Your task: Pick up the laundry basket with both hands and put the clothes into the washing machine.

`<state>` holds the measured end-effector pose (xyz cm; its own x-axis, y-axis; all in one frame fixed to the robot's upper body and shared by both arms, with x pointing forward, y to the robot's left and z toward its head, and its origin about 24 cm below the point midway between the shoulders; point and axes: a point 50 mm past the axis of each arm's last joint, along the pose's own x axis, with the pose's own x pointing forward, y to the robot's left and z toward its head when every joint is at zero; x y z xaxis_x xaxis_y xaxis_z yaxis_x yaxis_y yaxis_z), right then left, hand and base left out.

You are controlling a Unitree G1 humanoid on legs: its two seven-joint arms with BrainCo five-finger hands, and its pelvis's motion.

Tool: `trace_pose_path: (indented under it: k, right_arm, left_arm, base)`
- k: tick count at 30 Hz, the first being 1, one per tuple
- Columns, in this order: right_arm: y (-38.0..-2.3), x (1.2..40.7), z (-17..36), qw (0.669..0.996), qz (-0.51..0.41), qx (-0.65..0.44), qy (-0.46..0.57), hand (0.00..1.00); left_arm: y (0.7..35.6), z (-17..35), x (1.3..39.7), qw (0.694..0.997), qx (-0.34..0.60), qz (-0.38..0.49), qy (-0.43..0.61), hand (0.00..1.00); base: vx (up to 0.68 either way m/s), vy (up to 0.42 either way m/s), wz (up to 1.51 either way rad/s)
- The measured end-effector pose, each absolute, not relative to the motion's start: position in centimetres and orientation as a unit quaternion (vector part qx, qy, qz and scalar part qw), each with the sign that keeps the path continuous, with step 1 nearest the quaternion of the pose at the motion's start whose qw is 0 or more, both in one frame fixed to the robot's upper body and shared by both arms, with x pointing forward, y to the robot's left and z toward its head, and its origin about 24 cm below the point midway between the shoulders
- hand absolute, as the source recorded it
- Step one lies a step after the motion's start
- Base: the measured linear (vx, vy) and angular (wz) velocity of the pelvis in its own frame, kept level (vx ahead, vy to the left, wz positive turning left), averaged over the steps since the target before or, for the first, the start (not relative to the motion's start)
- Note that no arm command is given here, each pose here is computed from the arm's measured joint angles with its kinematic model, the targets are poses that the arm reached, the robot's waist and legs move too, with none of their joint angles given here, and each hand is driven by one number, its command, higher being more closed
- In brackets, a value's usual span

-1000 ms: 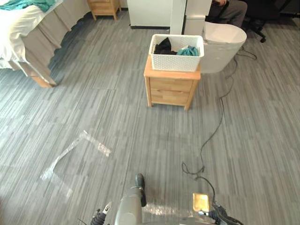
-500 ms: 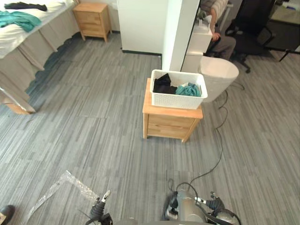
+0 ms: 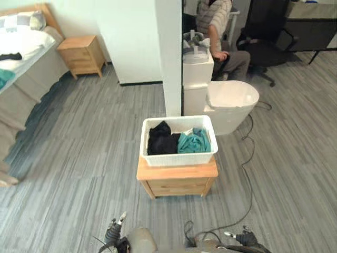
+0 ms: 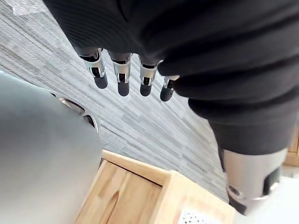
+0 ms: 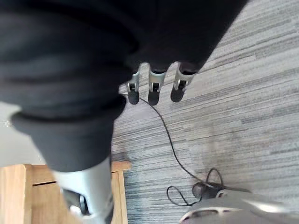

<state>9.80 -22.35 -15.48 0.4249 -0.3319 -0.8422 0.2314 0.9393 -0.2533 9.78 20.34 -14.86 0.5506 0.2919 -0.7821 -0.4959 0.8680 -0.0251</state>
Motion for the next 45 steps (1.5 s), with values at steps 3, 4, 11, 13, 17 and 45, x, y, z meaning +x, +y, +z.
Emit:
trace_pose_path:
  k: [3, 4, 11, 13, 17, 45]
  right_arm:
    - [-22.8, 12.1, -14.2, 0.868, -0.188, -0.038, 0.458, 0.00]
    - [-23.0, 12.9, -13.6, 0.877, -0.196, -0.031, 0.437, 0.00]
    - [-24.4, 19.8, -5.2, 0.946, -0.262, 0.029, 0.186, 0.00]
    - [-24.4, 21.0, -3.2, 0.954, -0.265, 0.035, 0.137, 0.00]
    - [-24.6, 22.8, -0.4, 0.960, -0.268, 0.032, 0.076, 0.00]
    - [-22.8, 40.4, 25.0, 0.986, -0.103, -0.005, -0.132, 0.00]
  left_arm:
    - [19.5, -14.0, 11.3, 0.893, -0.117, 0.197, 0.387, 0.00]
    - [19.4, -13.7, 11.5, 0.897, -0.119, 0.195, 0.379, 0.00]
    - [18.8, -7.9, 15.6, 0.944, -0.174, 0.180, 0.213, 0.00]
    - [19.4, -5.4, 17.1, 0.959, -0.167, 0.174, 0.152, 0.00]
    - [20.6, 1.1, 19.9, 0.969, -0.153, 0.193, 0.006, 0.00]
    - [26.2, 14.1, 36.3, 0.976, 0.048, 0.205, -0.057, 0.00]
  base:
    - [0.20, 0.062, -0.19]
    - [0.23, 0.145, -0.30]
    - [0.21, 0.246, -0.20]
    - [0.11, 0.173, -0.24]
    - [0.04, 0.067, -0.05]
    - [-0.05, 0.004, -0.03]
